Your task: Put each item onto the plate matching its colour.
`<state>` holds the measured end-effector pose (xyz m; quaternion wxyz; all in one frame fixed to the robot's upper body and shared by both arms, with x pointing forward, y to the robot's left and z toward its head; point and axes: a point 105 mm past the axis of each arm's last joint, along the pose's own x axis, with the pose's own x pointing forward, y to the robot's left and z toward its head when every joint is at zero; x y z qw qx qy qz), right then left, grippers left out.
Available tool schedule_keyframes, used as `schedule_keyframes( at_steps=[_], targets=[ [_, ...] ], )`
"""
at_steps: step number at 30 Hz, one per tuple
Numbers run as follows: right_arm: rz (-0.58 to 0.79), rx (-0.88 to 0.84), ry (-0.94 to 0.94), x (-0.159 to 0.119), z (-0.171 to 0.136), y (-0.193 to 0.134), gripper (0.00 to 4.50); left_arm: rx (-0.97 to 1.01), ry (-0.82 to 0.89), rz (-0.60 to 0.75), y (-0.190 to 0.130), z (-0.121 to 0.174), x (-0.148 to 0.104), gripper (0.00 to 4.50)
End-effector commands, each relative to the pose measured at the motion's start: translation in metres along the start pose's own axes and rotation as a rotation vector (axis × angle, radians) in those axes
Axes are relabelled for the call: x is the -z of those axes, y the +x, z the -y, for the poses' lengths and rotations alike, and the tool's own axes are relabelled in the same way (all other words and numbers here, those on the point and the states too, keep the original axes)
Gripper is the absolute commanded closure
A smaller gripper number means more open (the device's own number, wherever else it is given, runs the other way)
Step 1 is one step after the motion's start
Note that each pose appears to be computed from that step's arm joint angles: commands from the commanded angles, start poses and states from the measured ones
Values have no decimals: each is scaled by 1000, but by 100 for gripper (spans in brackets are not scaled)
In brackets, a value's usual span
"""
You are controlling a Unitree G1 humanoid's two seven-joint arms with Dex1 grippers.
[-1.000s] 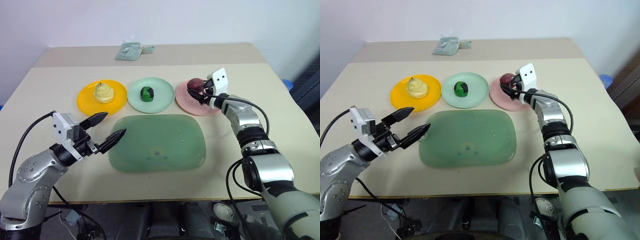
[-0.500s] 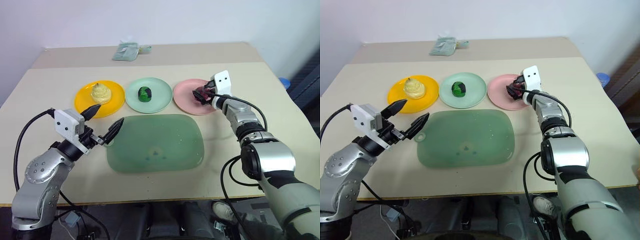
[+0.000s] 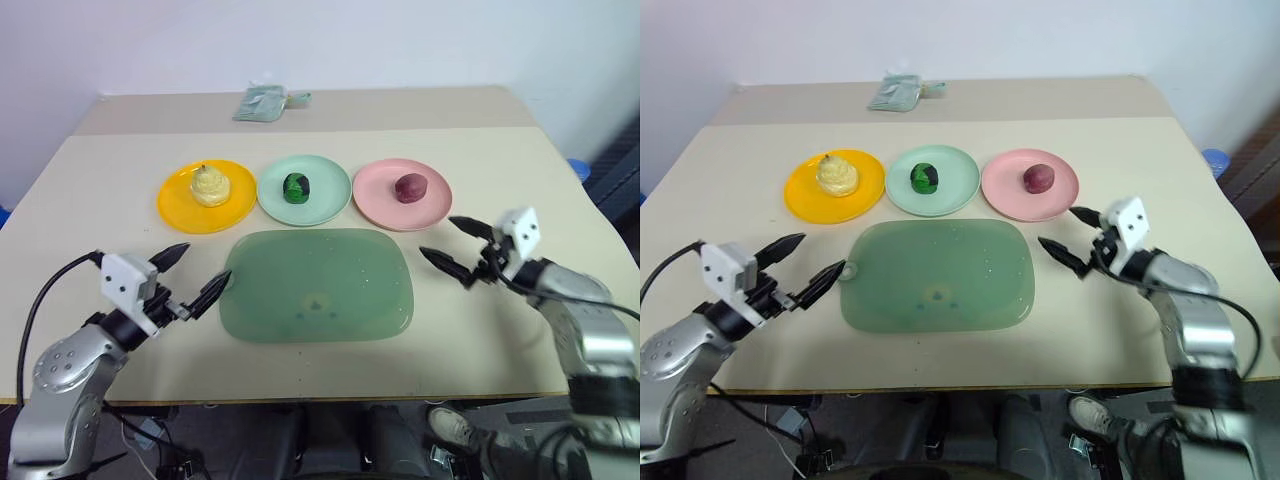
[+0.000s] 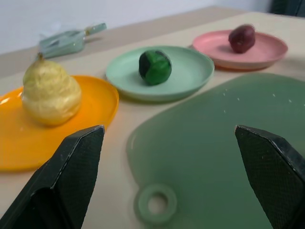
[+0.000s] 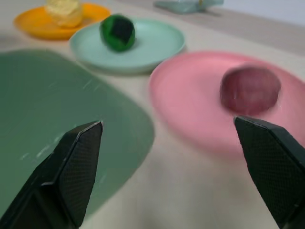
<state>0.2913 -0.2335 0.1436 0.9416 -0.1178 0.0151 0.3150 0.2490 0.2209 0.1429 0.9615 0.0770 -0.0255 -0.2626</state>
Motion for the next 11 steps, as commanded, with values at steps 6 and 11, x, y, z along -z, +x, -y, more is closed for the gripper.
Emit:
schedule_keyframes(
  at_steps=[6,11],
  targets=[
    [-32,99,-16,6,-5,-40,2,68,36,31,-6,3,-10,0],
    [-38,125,-5,9,-3,-45,2,127,10,-8,-6,6,-7,0]
  ],
)
